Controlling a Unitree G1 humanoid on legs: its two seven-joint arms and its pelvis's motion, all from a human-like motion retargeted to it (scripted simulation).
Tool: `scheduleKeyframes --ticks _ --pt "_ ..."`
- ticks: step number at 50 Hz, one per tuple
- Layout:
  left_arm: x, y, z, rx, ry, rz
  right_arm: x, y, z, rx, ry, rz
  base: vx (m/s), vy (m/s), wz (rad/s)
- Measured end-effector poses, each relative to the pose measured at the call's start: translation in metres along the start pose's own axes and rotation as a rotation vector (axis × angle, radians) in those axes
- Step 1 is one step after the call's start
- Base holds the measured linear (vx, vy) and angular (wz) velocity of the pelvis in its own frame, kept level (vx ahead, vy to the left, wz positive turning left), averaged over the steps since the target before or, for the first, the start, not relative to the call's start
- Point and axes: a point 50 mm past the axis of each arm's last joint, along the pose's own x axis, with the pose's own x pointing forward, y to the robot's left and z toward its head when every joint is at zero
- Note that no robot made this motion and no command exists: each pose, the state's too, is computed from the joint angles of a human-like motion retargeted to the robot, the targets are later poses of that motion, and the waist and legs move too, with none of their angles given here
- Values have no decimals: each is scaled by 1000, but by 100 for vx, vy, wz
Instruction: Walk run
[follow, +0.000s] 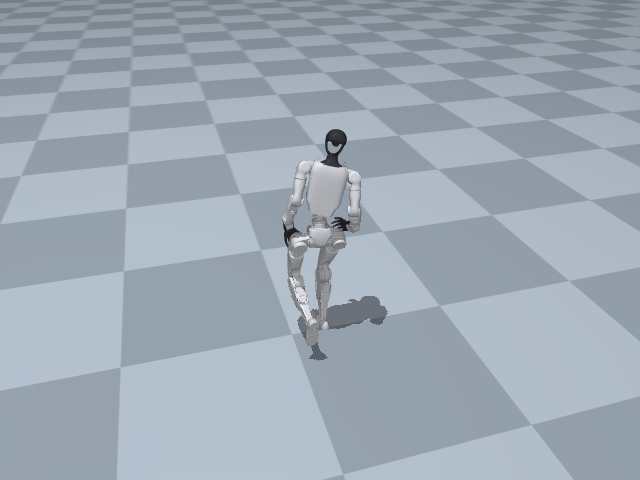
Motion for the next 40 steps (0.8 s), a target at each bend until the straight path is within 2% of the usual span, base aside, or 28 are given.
scheduleKeyframes --ticks 4,9,13,15,20,22,24,28,32,36,38,40 --pt "1 16 8 -24 -52 45 -3 9 -14 113 99 170 258 -38 -110" --pt "1 41 25 -13 -187 183 -23 11 -25 122 178 95 277 -52 -29" --pt "6 75 37 50 -279 254 -22 36 -18 172 184 14 269 -67 82" --pt "7 90 38 90 -281 285 -17 54 -11 200 172 56 266 -92 0" --pt "4 47 14 54 -174 126 -62 111 -24 263 414 431 285 -51 73" --pt "7 19 6 -9 -82 25 -65 100 -25 280 394 390 271 -58 -52" --pt "4 -12 3 -63 -16 -71 -64 84 -23 291 359 246 252 -51 5" --pt "-5 -44 5 -162 -10 -181 -52 46 -14 282 223 16 212 -47 101" --pt "-6 -29 1 -128 -23 -79 -41 12 -9 122 132 -18 209 -54 16" --pt "-7 -12 -3 -49 -49 -27 -29 6 -9 -17 131 78 231 -89 59" --pt "-18 -22 -19 -69 18 -97 -32 30 -9 33 145 188 240 -119 -51" --pt "-19 -33 -23 -41 42 -216 -38 31 -22 185 215 152 244 -85 9"
